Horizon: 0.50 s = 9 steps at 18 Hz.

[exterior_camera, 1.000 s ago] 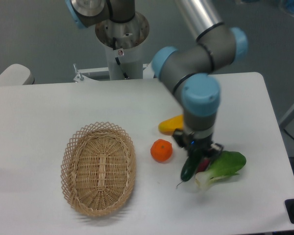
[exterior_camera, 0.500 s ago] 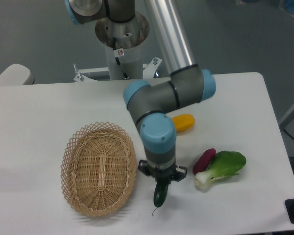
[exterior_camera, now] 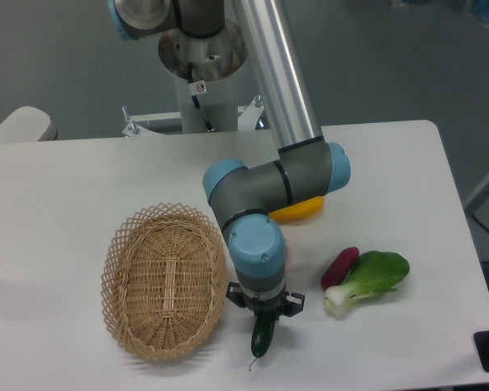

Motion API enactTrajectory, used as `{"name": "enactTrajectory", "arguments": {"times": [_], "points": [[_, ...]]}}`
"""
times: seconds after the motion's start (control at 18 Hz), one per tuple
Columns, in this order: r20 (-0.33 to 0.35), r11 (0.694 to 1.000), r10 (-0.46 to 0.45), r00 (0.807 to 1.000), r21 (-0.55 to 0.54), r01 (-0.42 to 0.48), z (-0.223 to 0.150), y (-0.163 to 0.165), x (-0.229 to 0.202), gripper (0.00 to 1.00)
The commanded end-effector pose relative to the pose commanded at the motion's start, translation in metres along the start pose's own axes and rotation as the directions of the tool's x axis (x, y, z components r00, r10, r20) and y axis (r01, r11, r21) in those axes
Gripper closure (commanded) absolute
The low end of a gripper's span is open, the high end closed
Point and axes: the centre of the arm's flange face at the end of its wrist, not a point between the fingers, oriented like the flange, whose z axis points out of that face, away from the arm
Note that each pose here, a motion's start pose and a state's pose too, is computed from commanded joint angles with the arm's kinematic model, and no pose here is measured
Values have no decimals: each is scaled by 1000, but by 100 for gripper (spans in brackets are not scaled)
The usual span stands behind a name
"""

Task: Place the cucumber on the table
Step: 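Lower the cucumber onto the table beside the basket, then open the gripper, release the cucumber and move back toward the bok choy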

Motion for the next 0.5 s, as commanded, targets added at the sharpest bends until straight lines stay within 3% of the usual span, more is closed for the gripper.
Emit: {"name": "enactTrajectory", "arguments": {"times": [0.17, 0.28, 0.5], "points": [[10, 1000, 22, 1000, 13, -22, -7, -3, -4, 13], [21, 999, 38, 999, 28, -39, -18, -5, -9, 1], [74, 995, 69, 995, 62, -74, -52, -7, -37, 0]]}}
